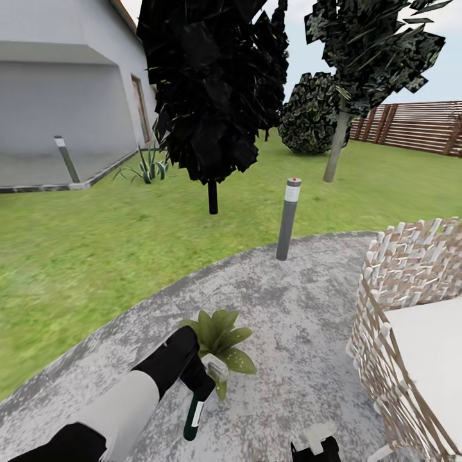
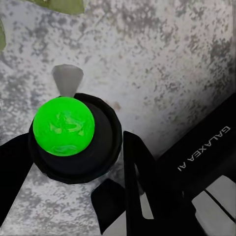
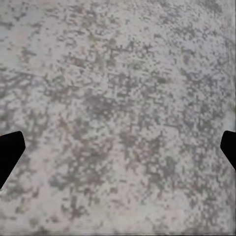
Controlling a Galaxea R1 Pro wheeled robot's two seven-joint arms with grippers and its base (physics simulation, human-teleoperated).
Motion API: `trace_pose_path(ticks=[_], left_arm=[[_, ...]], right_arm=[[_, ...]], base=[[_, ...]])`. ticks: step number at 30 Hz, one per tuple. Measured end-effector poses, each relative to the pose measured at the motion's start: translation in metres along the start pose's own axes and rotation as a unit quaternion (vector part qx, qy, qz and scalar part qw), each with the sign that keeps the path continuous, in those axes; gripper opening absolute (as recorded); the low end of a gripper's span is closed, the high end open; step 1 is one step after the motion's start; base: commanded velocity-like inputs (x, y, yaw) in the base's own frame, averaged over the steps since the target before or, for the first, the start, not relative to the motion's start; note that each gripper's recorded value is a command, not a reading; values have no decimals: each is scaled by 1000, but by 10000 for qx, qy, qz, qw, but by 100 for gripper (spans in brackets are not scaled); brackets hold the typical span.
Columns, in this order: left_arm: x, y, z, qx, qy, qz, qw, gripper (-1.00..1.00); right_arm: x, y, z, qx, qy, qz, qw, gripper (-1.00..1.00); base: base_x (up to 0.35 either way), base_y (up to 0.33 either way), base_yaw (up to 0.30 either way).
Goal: Pick up the pesticide atomizer in the garden and spray insectifuge to fully cover both potted plants in the garden.
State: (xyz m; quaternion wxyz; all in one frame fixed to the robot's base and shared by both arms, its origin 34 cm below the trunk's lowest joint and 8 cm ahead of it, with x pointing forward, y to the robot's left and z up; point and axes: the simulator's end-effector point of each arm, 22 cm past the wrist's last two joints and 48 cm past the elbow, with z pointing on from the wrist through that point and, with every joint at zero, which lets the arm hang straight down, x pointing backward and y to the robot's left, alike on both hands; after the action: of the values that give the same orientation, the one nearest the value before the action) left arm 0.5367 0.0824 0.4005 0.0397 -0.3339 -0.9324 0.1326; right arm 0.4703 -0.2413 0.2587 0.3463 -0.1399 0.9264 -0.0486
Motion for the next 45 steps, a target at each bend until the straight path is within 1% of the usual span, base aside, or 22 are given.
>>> trace_pose_path(ticks=[6,17,20,24,27,28,30,32,34,36,40,42,45], left_arm=[[-8,-1,-6,-22,-73,16,10000,-100],[10,-4,9,59,88,-23,9999,-100],[9,-5,9,67,81,-22,9999,-100],[-4,-8,0,46,-40,11,10000,-100],[-21,2,-18,-72,-179,29,9998,-100],[-29,7,-27,-114,-251,32,9996,-100],[-39,10,-40,-78,-345,37,9994,-100],[-42,9,-46,30,-375,48,9993,-100],[-41,12,-49,62,-377,29,9993,-100],[-45,17,-56,33,-416,25,9991,-100],[-63,28,-80,-116,-584,68,9982,-100],[-69,32,-89,-166,-633,74,9978,-100],[-69,34,-90,-176,-621,64,9979,-100]], right_arm=[[-1,0,0,3,-6,0,10000,100],[0,-1,0,9,-1,-2,10000,100],[0,-1,0,10,-1,-2,10000,100],[0,-1,0,11,-3,-2,10000,100],[0,-1,0,12,-5,-3,10000,100],[0,-1,0,11,-3,-2,10000,100],[0,-1,0,11,-3,-2,10000,100],[0,-1,0,10,0,-4,10000,100],[0,-1,0,8,2,-4,10000,100],[0,-1,0,8,2,-5,10000,100],[0,-1,0,8,-1,-7,10000,100],[0,-1,0,8,-2,-9,10000,100],[0,-1,0,6,2,-6,10000,100]], base=[[0,0,-150],[0,0,-4],[0,0,0],[0,0,0],[0,0,0],[0,0,0],[0,0,0],[0,0,0],[0,0,0],[0,0,0],[0,0,0],[0,0,0],[0,0,0]])
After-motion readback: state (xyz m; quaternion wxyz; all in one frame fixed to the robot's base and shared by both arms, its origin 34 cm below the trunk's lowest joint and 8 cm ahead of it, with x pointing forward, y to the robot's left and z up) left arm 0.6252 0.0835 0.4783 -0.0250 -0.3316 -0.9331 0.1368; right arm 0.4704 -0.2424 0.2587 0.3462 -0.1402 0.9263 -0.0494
